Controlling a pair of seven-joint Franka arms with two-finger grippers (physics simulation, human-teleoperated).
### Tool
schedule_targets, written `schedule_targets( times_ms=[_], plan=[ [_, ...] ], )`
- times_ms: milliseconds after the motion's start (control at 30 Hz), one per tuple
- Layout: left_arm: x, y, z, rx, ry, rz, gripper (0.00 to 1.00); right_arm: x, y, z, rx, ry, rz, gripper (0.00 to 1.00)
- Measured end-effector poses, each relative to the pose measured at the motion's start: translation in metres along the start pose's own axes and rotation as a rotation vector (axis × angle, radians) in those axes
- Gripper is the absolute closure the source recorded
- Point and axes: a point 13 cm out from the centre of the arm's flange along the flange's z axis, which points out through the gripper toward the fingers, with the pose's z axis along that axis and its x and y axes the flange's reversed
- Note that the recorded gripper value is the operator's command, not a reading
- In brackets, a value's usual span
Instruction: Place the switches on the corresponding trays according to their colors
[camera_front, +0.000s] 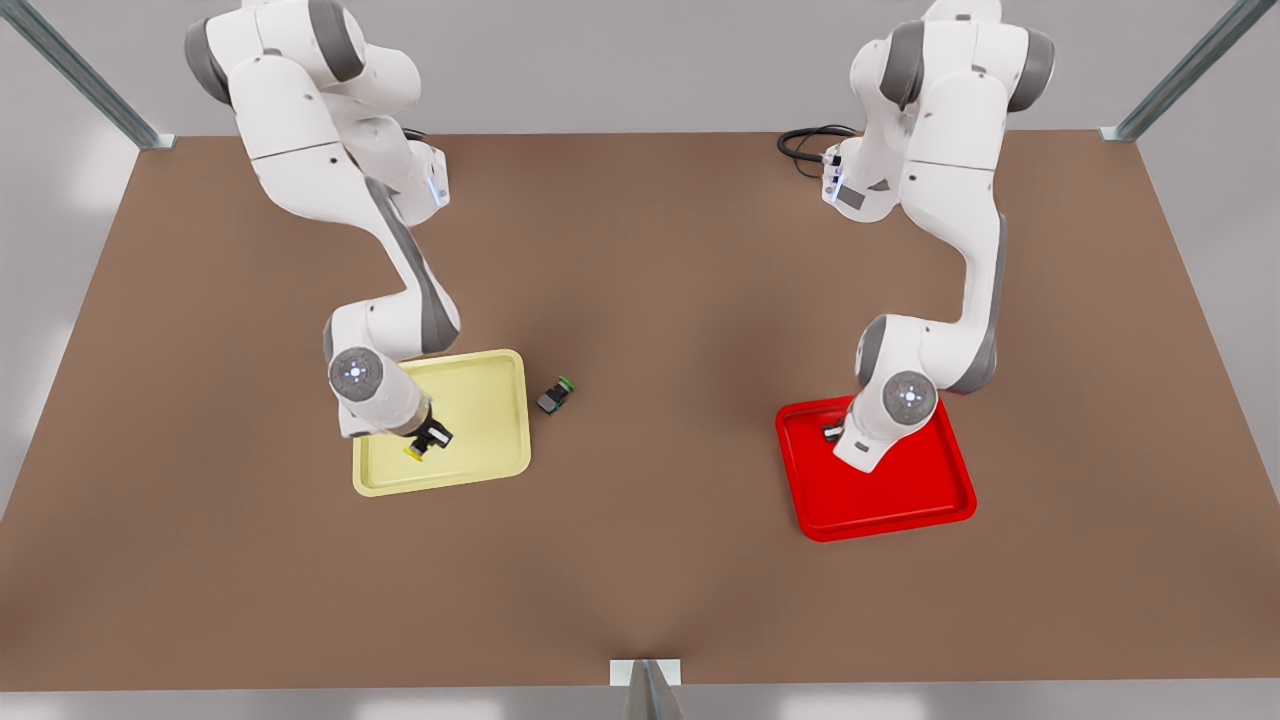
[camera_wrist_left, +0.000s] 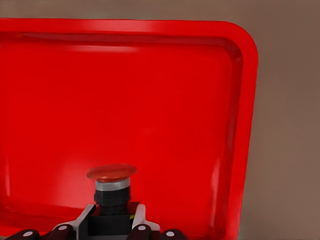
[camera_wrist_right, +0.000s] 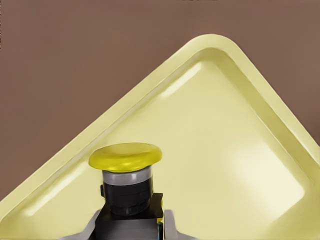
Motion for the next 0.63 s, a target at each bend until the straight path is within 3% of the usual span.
schedule_targets(
  times_ms=[33, 167, 200, 300, 367, 500, 633],
  plan=[
    [-0.001, 0.001, 0.005, -0.001, 0.003, 0.010, 0.00, 0.001, -0.001, 0.003, 0.008, 0.005, -0.043, 0.00],
    [-0.004, -0.002, 0.003, 0.010, -0.007, 0.056, 0.00, 0.010, 0.000, 0.007, 0.031, 0.017, -0.201, 0.00],
    [-0.010, -0.005, -0.039, 0.042, -0.049, 0.065, 0.00, 0.012, -0.001, 0.007, 0.037, 0.022, -0.234, 0.00],
    [-0.029, 0.009, -0.299, 0.170, -0.262, 0.078, 0.00, 0.009, 0.023, -0.027, 0.024, 0.000, -0.338, 0.00],
    [-0.007, 0.053, -0.373, 0.185, -0.260, 0.068, 0.00, -0.018, 0.037, -0.086, 0.003, -0.050, -0.372, 0.00],
    [0.039, 0.074, -0.387, 0.123, -0.133, 0.129, 0.00, -0.039, -0.016, -0.248, -0.035, -0.133, -0.371, 0.00],
    [0.067, 0.084, -0.380, 0.081, -0.023, 0.177, 0.00, -0.024, -0.066, -0.299, -0.010, -0.099, -0.397, 0.00]
  ],
)
